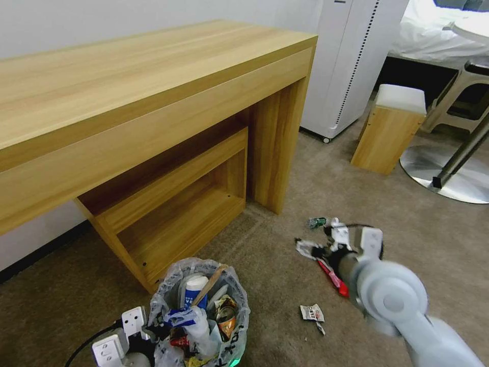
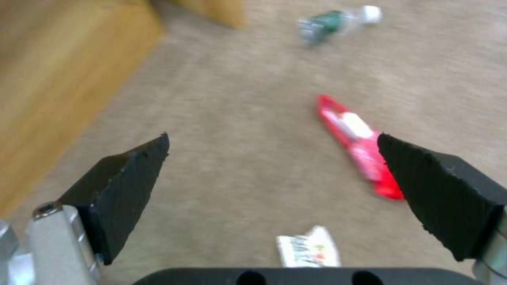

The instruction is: Pick up the trash bin and place the garbage on the floor into it.

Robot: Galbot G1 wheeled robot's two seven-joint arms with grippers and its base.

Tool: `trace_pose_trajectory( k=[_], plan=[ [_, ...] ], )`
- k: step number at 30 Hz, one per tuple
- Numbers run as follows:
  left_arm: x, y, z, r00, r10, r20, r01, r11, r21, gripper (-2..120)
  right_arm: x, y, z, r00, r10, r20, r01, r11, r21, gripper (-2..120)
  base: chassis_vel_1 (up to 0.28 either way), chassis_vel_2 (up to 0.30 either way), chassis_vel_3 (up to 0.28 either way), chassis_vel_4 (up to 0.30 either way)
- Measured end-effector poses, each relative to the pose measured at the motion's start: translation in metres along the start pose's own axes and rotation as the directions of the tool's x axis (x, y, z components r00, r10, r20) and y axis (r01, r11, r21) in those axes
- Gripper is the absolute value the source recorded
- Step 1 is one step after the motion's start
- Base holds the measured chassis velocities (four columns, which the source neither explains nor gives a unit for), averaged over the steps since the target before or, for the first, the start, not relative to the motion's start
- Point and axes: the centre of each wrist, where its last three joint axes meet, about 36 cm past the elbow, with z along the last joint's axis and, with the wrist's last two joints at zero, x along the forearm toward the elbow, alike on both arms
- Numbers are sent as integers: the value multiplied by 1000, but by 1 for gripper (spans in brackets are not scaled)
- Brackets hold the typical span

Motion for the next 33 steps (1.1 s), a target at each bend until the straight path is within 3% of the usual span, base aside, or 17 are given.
trace_pose_trajectory(
  k=[3, 8, 10, 11, 12, 16, 17, 20, 21, 22, 24, 25, 27, 28, 29, 31, 33],
  plan=[
    [1, -2, 4, 1000, 14, -2, -14, 1000, -22, 1, -9, -32, 9, 994, -26, 105, 13, 993, 121, 100, 0, 0, 0, 0],
    [2, -2, 7, 1000, 16, 4, -16, 999, -36, 1, -9, -64, 9, 982, -147, 119, 109, 955, 276, 100, 0, 0, 0, 0],
    [3, -2, 8, 1000, 20, 15, -19, 999, -39, 1, -13, -88, 1, 966, -205, 156, 106, 869, 483, 100, 0, 0, 0, 0],
    [2, -3, 9, 1000, 21, 19, -20, 999, -38, 1, -21, -102, -6, 961, -233, 150, 100, 797, 595, 100, 0, 0, 0, 0],
    [2, -3, 9, 1000, 21, 19, -20, 999, -38, 1, -21, -102, -6, 961, -233, 150, 100, 797, 595, 100, 0, 0, 0, 0],
    [1, -2, 12, 1000, 13, 27, -11, 999, -43, 1, -59, -142, -10, 959, -278, 58, 132, 616, 776, 100, 0, 0, 0, 0],
    [1, -2, 12, 1000, 13, 27, -11, 999, -43, 1, -59, -142, -10, 959, -278, 58, 132, 616, 776, 100, 0, 0, 0, 0],
    [1, -1, 14, 999, 8, 41, -6, 999, -47, 1, -73, -174, -6, 968, -245, -56, 174, 495, 852, 100, 0, 0, 0, 0],
    [1, -1, 14, 999, 8, 41, -6, 999, -47, 1, -73, -174, -6, 968, -245, -56, 174, 495, 852, 100, 0, 0, 0, 0],
    [1, -1, 14, 999, 9, 45, -7, 999, -45, 1, -74, -181, -5, 964, -254, -76, 190, 465, 865, 100, 0, 0, 0, 0],
    [-3, -2, 15, 999, 9, 50, -6, 999, -50, 1, -79, -207, -7, 939, -314, -141, 253, 351, 902, 100, 0, 0, 0, 0],
    [-3, -2, 15, 999, 9, 50, -6, 999, -50, 1, -79, -207, -7, 939, -314, -141, 253, 351, 902, 100, 0, 0, 0, 0],
    [-6, -2, 16, 999, 12, 47, -9, 998, -58, 1, -82, -222, -8, 920, -346, -184, 287, 273, 918, 100, 0, 0, 0, 0],
    [-10, -3, 18, 999, 15, 40, -13, 998, -65, 1, -86, -238, -9, 881, -404, -245, 345, 198, 917, 100, 0, 0, 0, 0],
    [-10, -3, 18, 999, 15, 40, -13, 998, -65, 1, -86, -238, -9, 881, -404, -245, 345, 198, 917, 100, 0, 0, 0, 0],
    [-16, -5, 17, 999, 23, 34, -21, 998, -67, 1, -91, -260, -12, 829, -452, -329, 428, 134, 894, 100, 0, 0, 0, 0],
    [-18, -5, 17, 999, 24, 31, -22, 997, -68, 1, -94, -268, -13, 815, -462, -350, 448, 118, 886, 100, 0, 0, 0, 0]
  ],
)
